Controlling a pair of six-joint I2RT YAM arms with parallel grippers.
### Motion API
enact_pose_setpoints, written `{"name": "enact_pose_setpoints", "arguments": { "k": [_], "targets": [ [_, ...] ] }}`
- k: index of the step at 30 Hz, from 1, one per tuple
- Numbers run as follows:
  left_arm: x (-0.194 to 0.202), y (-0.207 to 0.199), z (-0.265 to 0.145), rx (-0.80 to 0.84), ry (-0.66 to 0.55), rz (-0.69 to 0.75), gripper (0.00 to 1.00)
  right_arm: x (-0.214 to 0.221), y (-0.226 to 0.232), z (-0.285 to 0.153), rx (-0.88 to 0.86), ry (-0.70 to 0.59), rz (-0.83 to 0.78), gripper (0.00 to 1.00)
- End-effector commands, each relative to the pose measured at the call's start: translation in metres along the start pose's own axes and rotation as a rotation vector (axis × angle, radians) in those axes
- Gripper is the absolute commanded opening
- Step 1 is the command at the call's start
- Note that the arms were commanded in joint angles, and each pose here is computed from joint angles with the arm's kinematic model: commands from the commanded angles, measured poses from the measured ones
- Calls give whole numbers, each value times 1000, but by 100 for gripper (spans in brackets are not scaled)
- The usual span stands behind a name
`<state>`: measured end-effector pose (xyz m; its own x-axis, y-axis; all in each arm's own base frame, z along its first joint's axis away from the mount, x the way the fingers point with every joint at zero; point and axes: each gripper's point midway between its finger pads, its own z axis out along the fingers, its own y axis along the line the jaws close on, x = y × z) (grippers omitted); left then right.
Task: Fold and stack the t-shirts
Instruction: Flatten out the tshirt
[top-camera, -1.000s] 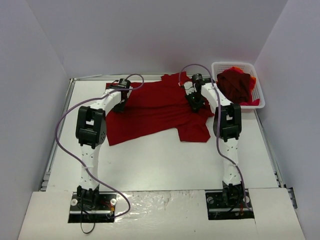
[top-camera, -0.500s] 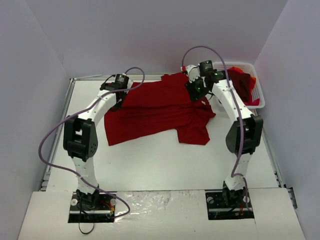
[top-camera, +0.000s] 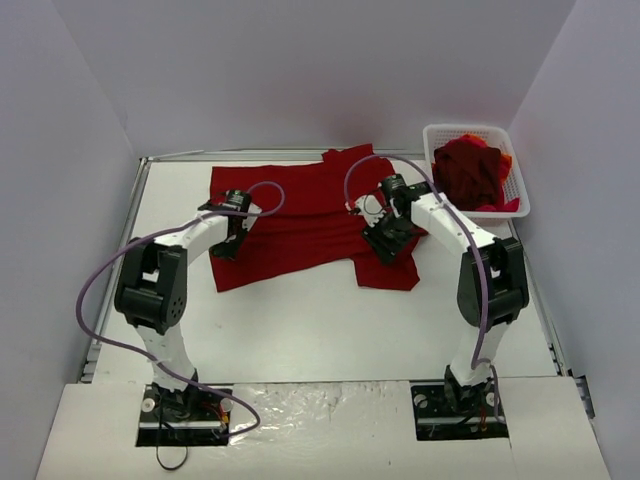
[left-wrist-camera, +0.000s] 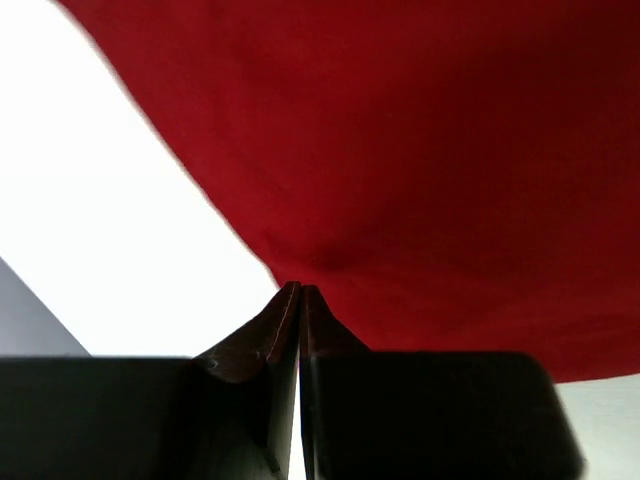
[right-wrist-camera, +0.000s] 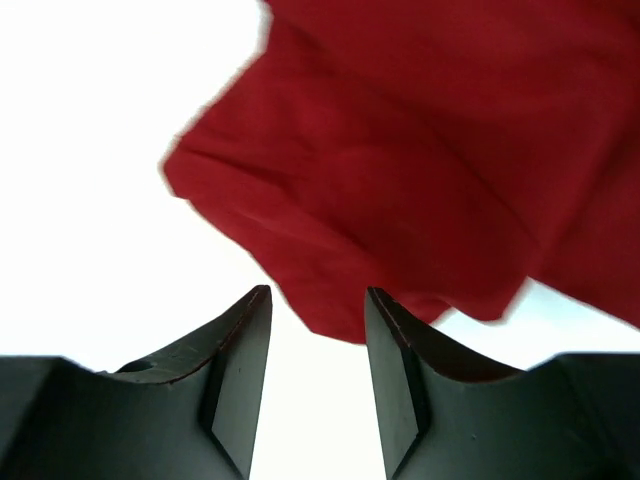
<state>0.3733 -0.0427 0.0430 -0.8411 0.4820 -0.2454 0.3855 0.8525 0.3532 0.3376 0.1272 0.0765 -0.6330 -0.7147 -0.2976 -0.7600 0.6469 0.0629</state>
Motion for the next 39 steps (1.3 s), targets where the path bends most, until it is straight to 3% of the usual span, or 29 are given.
{"name": "enact_pose_setpoints", "arguments": {
  "k": [1, 17, 35, 38, 39],
  "targets": [
    [-32, 42, -36, -62, -168, -124, 2, -7, 33, -14, -29, -4, -110, 39],
    [-12, 88, -44, -127, -168, -236, 2, 30, 65, 30, -125, 178, -188, 42],
    [-7, 89, -37, -133, -158, -236, 2, 8, 75, 65, -154, 214, -235, 44],
    [-7, 89, -36, -130, -159, -239, 2, 8, 75, 71, -135, 231, -237, 42],
    [-7, 88, -35, -126, -158, -238, 2, 11, 75, 75, -133, 244, -236, 37]
  ]
}}
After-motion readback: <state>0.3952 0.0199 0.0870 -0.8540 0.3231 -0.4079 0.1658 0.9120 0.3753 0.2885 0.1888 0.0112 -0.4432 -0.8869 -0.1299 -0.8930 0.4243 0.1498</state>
